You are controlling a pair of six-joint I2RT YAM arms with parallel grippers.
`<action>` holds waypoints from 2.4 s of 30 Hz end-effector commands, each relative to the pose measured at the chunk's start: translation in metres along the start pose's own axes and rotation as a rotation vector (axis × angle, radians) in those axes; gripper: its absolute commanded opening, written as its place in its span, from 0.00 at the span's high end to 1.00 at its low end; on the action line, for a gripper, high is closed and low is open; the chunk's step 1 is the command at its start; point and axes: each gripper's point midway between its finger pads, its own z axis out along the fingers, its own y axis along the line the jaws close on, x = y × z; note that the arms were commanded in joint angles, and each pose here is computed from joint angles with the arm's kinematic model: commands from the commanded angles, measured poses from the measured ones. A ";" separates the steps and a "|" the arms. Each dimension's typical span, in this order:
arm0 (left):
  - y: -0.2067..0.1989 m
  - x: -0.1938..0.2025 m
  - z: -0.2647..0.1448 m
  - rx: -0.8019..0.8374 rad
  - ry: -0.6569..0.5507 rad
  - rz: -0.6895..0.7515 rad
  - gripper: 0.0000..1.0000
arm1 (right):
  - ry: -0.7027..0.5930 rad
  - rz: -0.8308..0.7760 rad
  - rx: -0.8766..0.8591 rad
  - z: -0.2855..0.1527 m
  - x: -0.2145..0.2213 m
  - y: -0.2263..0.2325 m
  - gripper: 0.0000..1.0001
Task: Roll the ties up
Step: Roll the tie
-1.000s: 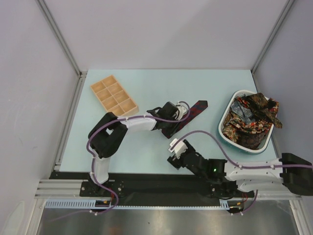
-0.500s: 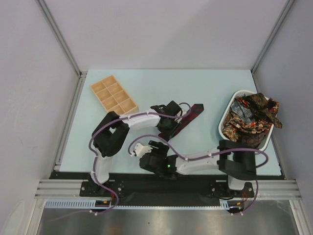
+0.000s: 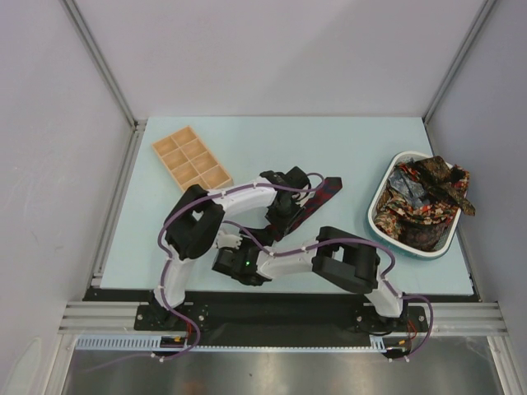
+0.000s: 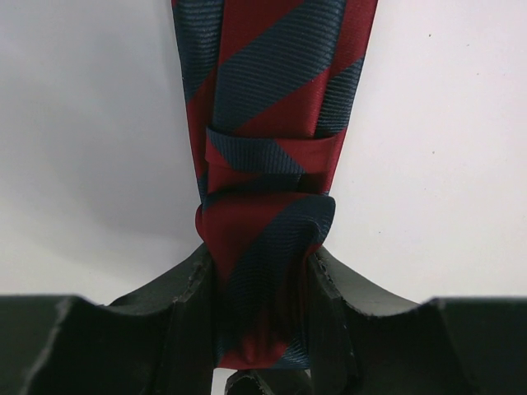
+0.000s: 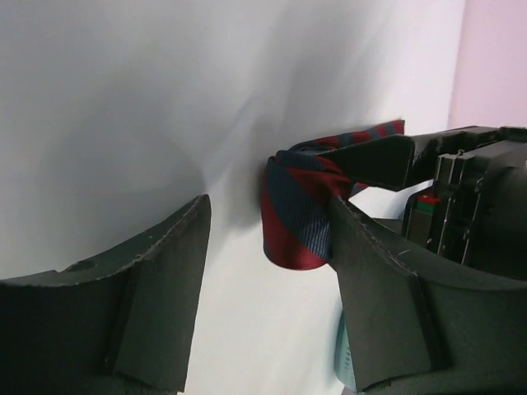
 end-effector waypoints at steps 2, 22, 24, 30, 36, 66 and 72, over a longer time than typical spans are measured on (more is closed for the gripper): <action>0.006 0.042 0.004 -0.012 0.187 -0.019 0.70 | 0.069 -0.045 0.082 0.006 0.009 -0.015 0.37; 0.011 0.044 -0.001 -0.030 0.198 -0.014 0.71 | 0.270 -0.099 0.043 0.040 0.063 0.001 0.46; 0.011 0.045 -0.002 -0.029 0.201 -0.012 0.70 | 0.285 -0.086 0.018 0.044 0.066 0.004 0.50; 0.013 0.041 -0.005 -0.042 0.195 -0.009 0.67 | 0.311 -0.062 -0.003 0.047 0.069 0.008 0.71; 0.013 0.021 -0.018 -0.049 0.130 -0.007 0.52 | 0.300 -0.044 -0.013 0.045 0.067 0.010 0.73; 0.156 -0.021 -0.178 0.015 -0.736 -0.664 0.00 | 0.078 0.314 -0.453 0.011 0.009 -0.008 0.72; 0.180 0.004 -0.184 -0.080 -0.835 -0.795 0.00 | -0.016 0.510 -0.692 0.004 -0.001 -0.025 0.72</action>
